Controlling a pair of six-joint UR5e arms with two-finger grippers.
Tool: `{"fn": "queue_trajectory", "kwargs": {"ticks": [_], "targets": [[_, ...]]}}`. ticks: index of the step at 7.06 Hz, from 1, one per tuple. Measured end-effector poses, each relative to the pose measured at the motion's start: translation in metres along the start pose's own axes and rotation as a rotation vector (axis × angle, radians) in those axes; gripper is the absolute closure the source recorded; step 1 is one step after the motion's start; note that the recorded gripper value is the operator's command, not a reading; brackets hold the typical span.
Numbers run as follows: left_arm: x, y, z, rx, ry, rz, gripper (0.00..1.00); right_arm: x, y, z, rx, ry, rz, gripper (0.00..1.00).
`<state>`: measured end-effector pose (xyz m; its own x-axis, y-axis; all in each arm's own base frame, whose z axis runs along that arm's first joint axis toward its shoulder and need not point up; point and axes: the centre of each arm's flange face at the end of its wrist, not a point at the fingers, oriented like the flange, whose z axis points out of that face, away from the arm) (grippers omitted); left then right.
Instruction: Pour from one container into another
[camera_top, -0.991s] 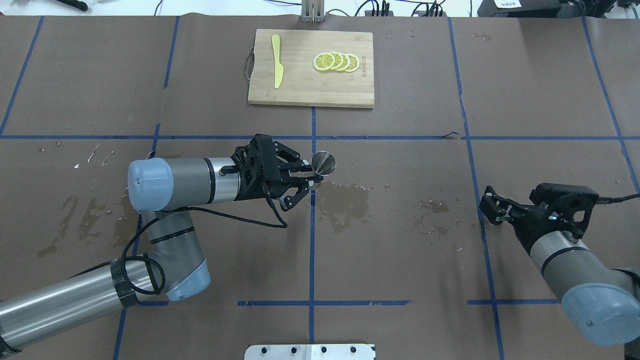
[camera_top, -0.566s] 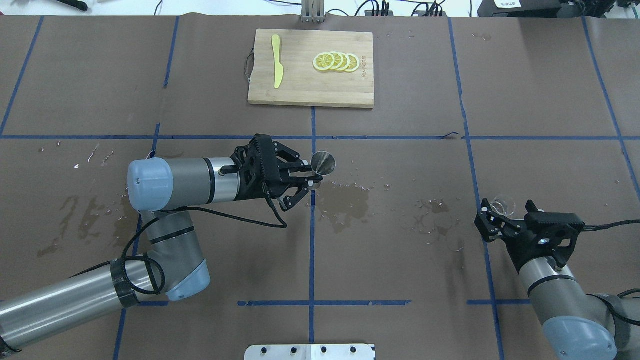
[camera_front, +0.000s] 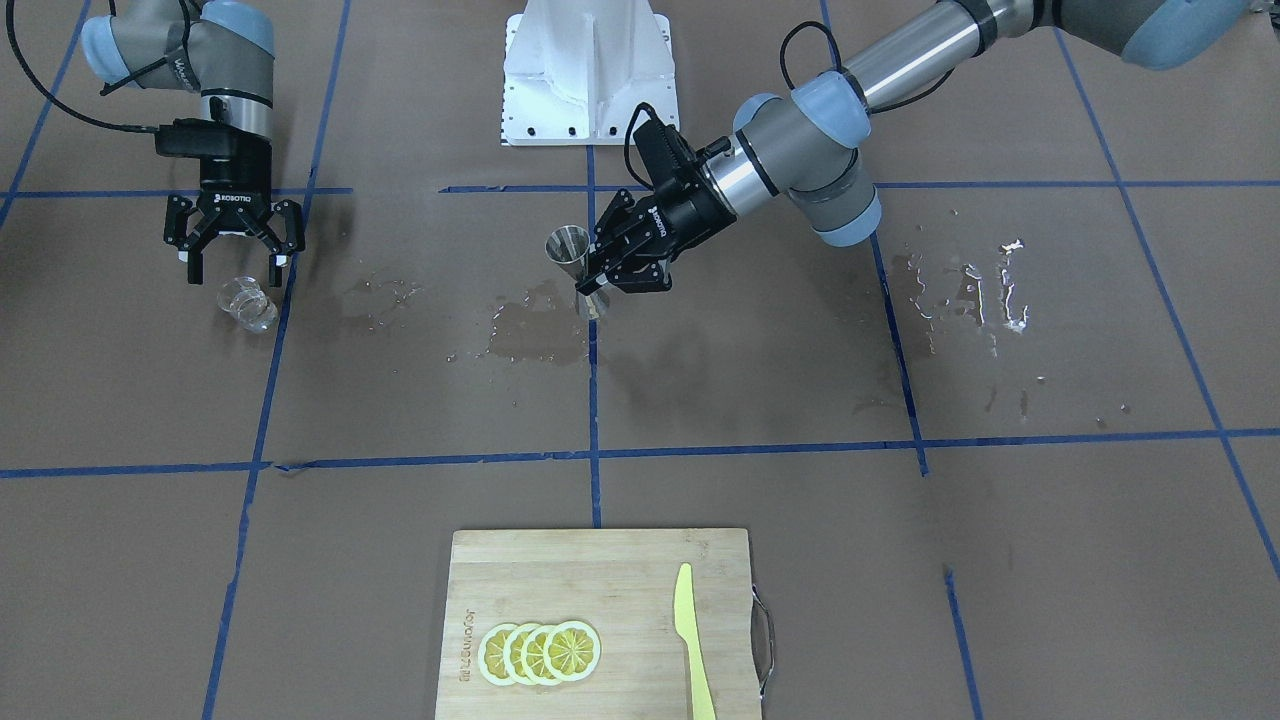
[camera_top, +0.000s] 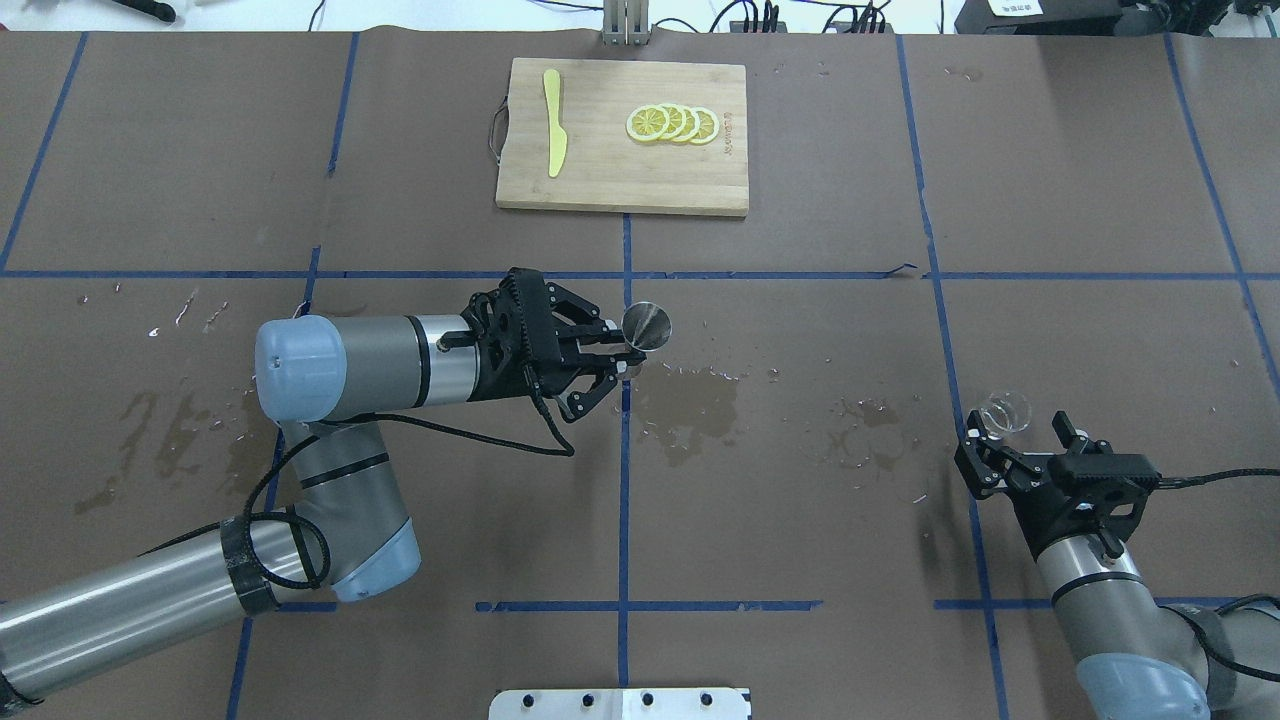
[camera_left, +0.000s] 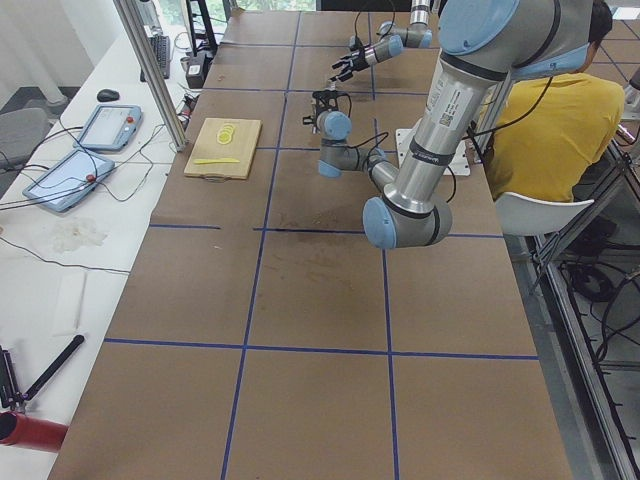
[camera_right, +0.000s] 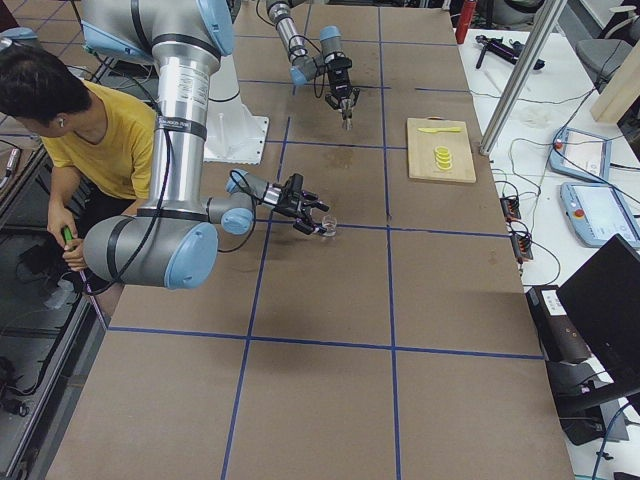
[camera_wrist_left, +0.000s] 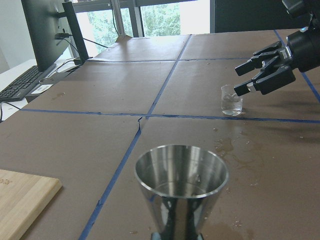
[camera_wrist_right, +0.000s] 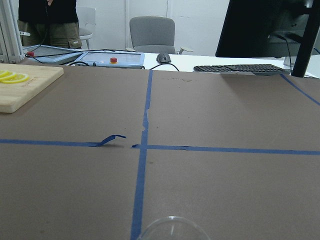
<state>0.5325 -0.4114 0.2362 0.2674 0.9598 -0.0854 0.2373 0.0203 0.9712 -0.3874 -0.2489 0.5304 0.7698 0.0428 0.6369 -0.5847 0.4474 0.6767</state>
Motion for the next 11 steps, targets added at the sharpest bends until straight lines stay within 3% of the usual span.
{"fn": "queue_trajectory", "kwargs": {"ticks": [5,6,7,9,10,11], "targets": [[0.0,0.0,-0.001,0.001,0.0,0.0,1.0,-0.013,0.024,0.012,0.011,0.003,-0.013,0.01],[-0.001,0.0,-0.001,0.001,-0.001,0.0,1.0,-0.016,0.028,0.015,0.012,0.005,-0.015,0.08],[-0.001,0.0,-0.001,0.001,-0.001,0.0,1.0,-0.016,0.03,0.017,0.013,0.008,-0.02,0.29],[-0.001,0.0,-0.001,0.001,-0.001,0.0,1.0,-0.013,0.033,0.02,0.014,0.014,-0.029,0.48],[-0.001,0.0,-0.001,0.001,-0.002,0.001,1.0,-0.011,0.033,0.02,0.015,0.017,-0.033,0.81],[-0.002,0.0,-0.001,0.001,-0.002,0.001,1.0,-0.009,0.033,0.021,0.015,0.019,-0.036,1.0]]}}
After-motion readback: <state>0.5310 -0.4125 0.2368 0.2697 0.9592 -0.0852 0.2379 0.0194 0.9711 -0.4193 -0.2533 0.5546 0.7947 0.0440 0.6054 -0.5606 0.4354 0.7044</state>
